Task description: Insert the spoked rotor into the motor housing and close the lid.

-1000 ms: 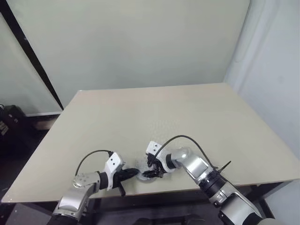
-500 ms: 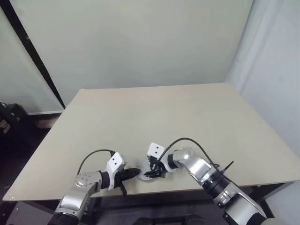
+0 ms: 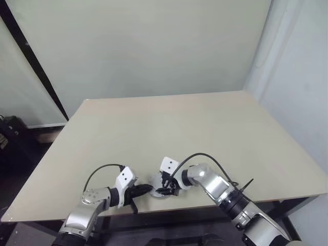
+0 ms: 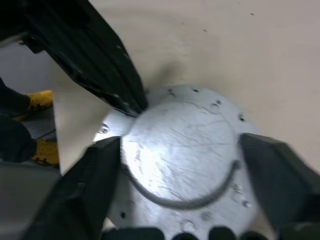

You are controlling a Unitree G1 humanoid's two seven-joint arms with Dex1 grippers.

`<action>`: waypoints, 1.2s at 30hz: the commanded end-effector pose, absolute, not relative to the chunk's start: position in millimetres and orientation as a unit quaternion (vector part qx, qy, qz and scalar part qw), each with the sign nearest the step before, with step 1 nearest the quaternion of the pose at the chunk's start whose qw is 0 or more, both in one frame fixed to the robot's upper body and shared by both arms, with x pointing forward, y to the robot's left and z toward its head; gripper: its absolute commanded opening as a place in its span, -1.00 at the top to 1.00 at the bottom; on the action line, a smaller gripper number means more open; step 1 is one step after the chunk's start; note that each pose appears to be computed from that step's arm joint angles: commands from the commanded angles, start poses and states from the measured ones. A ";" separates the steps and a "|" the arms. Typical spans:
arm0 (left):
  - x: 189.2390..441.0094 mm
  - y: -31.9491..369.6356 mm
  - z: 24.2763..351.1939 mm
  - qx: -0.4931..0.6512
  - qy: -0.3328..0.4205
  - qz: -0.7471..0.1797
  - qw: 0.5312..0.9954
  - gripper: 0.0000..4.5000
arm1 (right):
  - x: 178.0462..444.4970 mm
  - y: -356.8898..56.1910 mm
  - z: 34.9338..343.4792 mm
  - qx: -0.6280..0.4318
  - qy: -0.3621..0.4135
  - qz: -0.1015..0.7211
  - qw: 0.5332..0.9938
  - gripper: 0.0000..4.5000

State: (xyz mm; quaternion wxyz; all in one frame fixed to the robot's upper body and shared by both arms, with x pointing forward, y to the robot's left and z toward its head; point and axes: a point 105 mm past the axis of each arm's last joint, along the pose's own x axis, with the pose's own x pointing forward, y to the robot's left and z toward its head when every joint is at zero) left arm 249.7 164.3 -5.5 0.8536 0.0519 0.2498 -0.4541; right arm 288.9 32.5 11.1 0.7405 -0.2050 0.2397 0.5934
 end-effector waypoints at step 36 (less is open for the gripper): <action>232.2 167.1 -21.9 0.052 0.291 -0.454 0.841 1.00 | 292.5 0.2 11.3 0.333 0.484 0.427 0.688 -0.98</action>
